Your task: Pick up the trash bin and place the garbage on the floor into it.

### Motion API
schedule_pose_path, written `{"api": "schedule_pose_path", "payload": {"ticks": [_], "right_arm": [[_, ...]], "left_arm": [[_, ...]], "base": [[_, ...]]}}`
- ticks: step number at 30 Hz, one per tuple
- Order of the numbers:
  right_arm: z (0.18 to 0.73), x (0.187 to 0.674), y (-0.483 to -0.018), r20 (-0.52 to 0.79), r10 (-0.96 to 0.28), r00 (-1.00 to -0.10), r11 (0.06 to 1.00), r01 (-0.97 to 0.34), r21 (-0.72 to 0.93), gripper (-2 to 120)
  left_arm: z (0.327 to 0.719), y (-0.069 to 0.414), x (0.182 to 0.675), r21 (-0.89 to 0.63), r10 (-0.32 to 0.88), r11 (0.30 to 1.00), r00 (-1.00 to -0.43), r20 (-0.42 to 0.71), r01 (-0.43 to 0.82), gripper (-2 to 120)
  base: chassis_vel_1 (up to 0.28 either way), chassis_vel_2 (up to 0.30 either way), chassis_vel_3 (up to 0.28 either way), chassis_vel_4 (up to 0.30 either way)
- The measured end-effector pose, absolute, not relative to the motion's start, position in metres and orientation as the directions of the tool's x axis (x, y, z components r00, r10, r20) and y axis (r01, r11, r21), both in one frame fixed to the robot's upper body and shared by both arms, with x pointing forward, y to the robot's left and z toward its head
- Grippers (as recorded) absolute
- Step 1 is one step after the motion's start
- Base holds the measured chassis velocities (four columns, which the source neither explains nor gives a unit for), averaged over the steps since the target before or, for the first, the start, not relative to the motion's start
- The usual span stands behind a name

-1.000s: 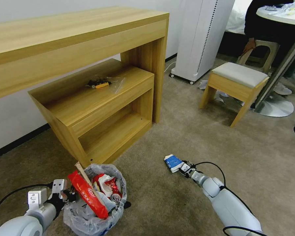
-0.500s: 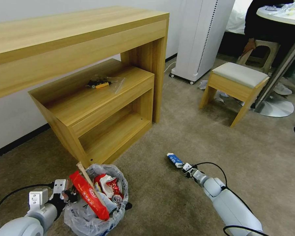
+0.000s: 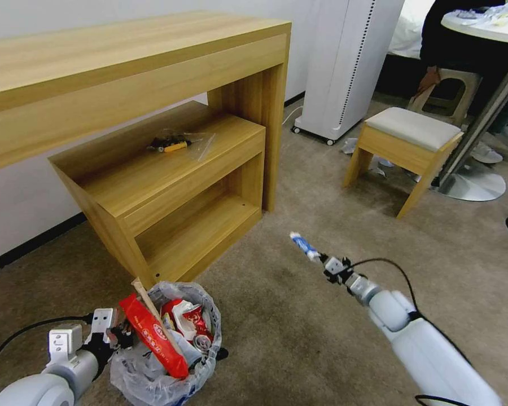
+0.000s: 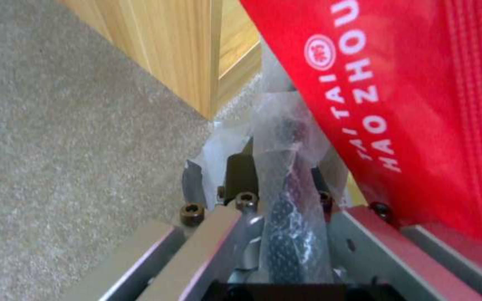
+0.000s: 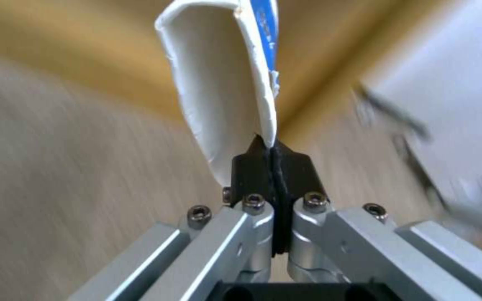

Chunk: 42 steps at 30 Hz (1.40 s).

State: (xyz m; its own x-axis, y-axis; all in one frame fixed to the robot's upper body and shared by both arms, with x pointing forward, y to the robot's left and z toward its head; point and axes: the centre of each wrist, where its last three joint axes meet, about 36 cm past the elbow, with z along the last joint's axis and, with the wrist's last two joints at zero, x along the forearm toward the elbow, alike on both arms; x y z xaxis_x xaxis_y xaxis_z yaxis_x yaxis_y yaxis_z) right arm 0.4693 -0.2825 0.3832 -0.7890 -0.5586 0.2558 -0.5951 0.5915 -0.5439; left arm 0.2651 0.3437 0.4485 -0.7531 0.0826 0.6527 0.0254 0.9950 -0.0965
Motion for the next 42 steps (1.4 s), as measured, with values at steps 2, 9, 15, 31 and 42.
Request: {"api": "schedule_pose_path", "payload": {"ticks": [2, 9, 15, 31, 42], "right_arm": [[0.42, 0.463, -0.252, 0.221, -0.663, -0.715, 0.536, -0.66, -0.526, 0], [0.478, 0.442, -0.169, 0.22, -0.87, -0.442, 0.271, -0.8, -0.535, 0], [0.478, 0.401, -0.113, 0.279, -0.931, -0.236, 0.069, -0.864, -0.499, 0], [0.442, 0.395, -0.112, 0.399, -0.872, -0.282, 0.116, -0.913, -0.392, 14], [0.43, 0.405, -0.106, 0.366, -0.874, -0.319, 0.165, -0.904, -0.393, 52]], "left_arm": [[0.447, 0.344, 0.265, -0.096, 0.078, 0.995, -0.752, 0.655, 0.019, 0], [0.447, 0.345, 0.266, -0.094, 0.068, 0.996, -0.753, 0.654, 0.008, 0], [0.448, 0.345, 0.267, -0.095, 0.064, 0.995, -0.757, 0.651, 0.002, 0], [0.449, 0.342, 0.27, -0.106, 0.07, 0.994, -0.764, 0.642, 0.002, 0], [0.45, 0.342, 0.27, -0.102, 0.07, 0.995, -0.765, 0.64, 0.005, 0]], "base": [[0.0, 0.0, 0.0, 0.0], [0.0, 0.0, 0.0, 0.0], [0.0, 0.0, 0.0, 0.0], [0.0, 0.0, 0.0, 0.0], [0.0, 0.0, 0.0, 0.0]]}}
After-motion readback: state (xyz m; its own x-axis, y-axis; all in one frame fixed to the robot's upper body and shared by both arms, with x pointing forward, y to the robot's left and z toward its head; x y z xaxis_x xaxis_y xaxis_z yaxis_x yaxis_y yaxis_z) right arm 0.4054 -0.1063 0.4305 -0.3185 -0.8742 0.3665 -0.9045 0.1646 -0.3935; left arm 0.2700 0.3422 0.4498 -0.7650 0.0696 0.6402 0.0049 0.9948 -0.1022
